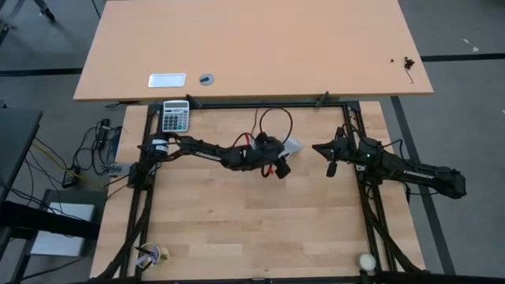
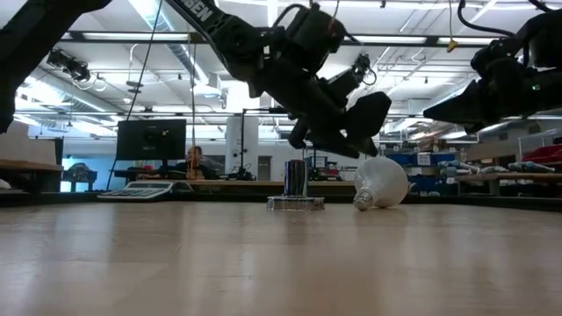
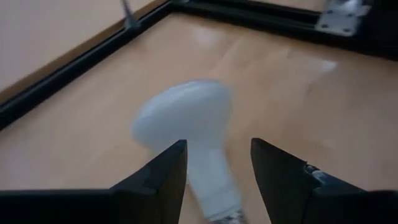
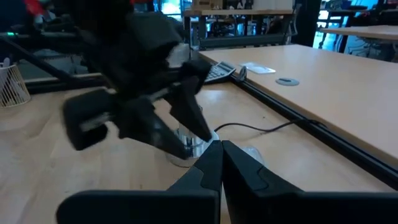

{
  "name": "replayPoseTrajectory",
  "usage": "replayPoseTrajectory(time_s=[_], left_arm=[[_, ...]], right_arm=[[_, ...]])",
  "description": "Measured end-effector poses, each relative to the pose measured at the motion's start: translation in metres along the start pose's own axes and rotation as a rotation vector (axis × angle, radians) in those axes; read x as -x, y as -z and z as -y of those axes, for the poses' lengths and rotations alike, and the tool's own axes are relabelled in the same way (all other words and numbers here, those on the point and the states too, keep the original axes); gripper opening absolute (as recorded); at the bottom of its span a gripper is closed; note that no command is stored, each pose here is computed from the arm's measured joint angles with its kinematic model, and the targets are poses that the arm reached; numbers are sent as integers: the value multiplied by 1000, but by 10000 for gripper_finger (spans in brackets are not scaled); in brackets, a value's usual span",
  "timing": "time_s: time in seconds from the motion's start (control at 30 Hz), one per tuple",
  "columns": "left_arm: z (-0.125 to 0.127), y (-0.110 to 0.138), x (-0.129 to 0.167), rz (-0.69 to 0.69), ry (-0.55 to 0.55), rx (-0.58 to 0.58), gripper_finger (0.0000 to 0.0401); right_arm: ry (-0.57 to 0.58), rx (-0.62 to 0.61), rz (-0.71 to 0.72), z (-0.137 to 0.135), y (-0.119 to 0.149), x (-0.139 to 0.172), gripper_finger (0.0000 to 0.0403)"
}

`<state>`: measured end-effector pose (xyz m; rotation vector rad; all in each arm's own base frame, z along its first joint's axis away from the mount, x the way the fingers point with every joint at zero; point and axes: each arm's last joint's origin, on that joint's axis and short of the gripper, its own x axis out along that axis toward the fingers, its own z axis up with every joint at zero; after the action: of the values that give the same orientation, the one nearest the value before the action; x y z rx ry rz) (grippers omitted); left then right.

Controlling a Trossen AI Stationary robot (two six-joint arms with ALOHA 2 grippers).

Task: Screw lightbulb
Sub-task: Insert the lightbulb into the lamp

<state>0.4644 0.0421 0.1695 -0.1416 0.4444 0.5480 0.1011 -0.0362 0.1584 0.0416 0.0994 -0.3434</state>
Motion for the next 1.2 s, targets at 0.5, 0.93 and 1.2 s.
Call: replayPoseTrajectory(time_s=[0.5, 0.93, 1.2], left_arm=[[-9, 5, -9, -66, 140, 126, 185], [-10, 10, -16, -58, 109, 109, 185], [-14, 15, -16, -97, 55, 21, 185]], right_arm=[[-1, 0, 19, 0, -2, 0, 18], [-1, 0, 25, 0, -2, 0, 18], [-1, 0, 25, 0, -2, 0, 18]])
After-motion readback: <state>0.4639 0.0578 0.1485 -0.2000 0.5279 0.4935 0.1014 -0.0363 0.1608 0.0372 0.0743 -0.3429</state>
